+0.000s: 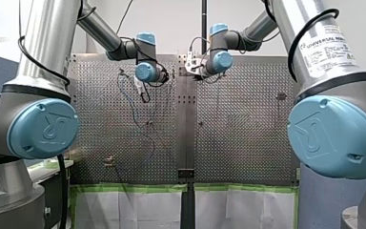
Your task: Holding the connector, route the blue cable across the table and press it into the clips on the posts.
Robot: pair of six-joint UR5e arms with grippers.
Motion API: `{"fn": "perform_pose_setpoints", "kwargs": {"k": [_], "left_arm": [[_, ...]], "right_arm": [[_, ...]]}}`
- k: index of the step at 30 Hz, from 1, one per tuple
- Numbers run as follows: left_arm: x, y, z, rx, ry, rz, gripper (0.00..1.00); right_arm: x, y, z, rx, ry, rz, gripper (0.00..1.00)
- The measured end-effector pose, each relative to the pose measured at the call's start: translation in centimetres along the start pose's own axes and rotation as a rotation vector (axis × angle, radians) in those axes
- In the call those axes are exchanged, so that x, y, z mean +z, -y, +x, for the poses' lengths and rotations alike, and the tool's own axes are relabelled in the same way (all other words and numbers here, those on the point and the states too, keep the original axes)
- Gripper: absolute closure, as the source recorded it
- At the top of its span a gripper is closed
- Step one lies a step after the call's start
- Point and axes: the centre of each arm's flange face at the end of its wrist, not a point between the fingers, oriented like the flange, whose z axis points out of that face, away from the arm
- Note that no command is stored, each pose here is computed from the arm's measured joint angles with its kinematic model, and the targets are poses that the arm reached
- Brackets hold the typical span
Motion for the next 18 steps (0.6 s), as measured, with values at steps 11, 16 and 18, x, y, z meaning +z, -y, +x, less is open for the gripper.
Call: {"fn": "perform_pose_setpoints", "kwargs": {"k": [11, 16, 18], "left_arm": [[0.2, -0.3, -0.2, -0.003, 0.014, -0.012, 0.98], [1.1, -0.8, -0.7, -0.016, 0.034, -0.004, 0.98], [1.4, -0.9, -0.7, -0.016, 0.036, -0.003, 0.98]], "right_arm": [[0.2, 0.1, 0.8, 0.005, -0.015, 0.003, 1.00], [0.3, 0.1, 0.9, 0.008, -0.017, 0.011, 1.00], [0.3, -0.1, 0.9, 0.010, -0.017, 0.010, 1.00]]}}
